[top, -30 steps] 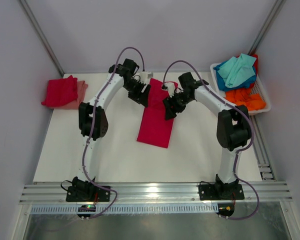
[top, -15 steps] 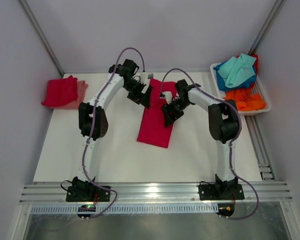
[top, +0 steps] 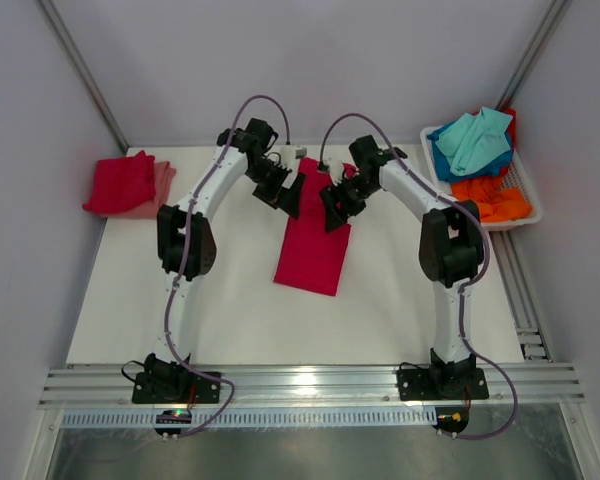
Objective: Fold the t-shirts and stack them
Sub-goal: Fold the folded rectangular tshirt in 1/3 of the way
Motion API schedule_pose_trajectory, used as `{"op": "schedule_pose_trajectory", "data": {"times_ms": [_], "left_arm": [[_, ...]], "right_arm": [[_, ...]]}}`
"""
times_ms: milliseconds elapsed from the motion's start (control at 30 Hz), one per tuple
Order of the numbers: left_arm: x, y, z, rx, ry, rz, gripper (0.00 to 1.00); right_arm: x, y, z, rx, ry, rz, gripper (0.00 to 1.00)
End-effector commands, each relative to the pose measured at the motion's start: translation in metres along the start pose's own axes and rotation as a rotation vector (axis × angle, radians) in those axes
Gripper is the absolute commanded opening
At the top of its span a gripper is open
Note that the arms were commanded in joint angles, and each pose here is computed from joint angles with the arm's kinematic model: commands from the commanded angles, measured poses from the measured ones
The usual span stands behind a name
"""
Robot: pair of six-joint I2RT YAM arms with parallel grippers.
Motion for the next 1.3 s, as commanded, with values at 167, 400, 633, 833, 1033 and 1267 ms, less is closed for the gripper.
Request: {"op": "schedule_pose_trajectory", "data": {"times_ms": [167, 400, 633, 833, 1033, 1267], "left_arm": [[0.042, -0.044, -0.002, -0.095, -0.078, 0.121, 0.99], [0.059, -0.058, 0.026, -0.410, 0.105, -0.022, 0.99], [0.055, -0.103, 0.019, -0.607, 0.127, -0.102, 0.99], [0.032, -0.156, 0.036, -0.682, 0.156, -0.018, 0.99], [0.016, -0.156, 0.058, -0.568, 0.205, 0.042, 0.99], [0.025, -0.117, 0.020, -0.370, 0.021, 0.020, 0.99]], "right_arm": [[0.099, 0.003, -0.034, 0.031, -0.200, 0.459, 0.75], [0.092, -0.054, 0.009, -0.045, -0.097, 0.742, 0.78], [0.086, -0.075, 0.010, -0.156, -0.089, 0.800, 0.80], [0.088, -0.078, 0.010, -0.157, -0.100, 0.805, 0.82], [0.098, -0.069, 0.008, -0.165, -0.135, 0.752, 0.83], [0.153, -0.046, -0.023, -0.160, -0.342, 0.820, 0.88]]}}
Point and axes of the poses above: each gripper's point midway between its finger pads, its own x axis back along the fingers, its own y axis along the line the jaws close on, z = x × y, the point moved 4 cm from there along x, back along the fingers
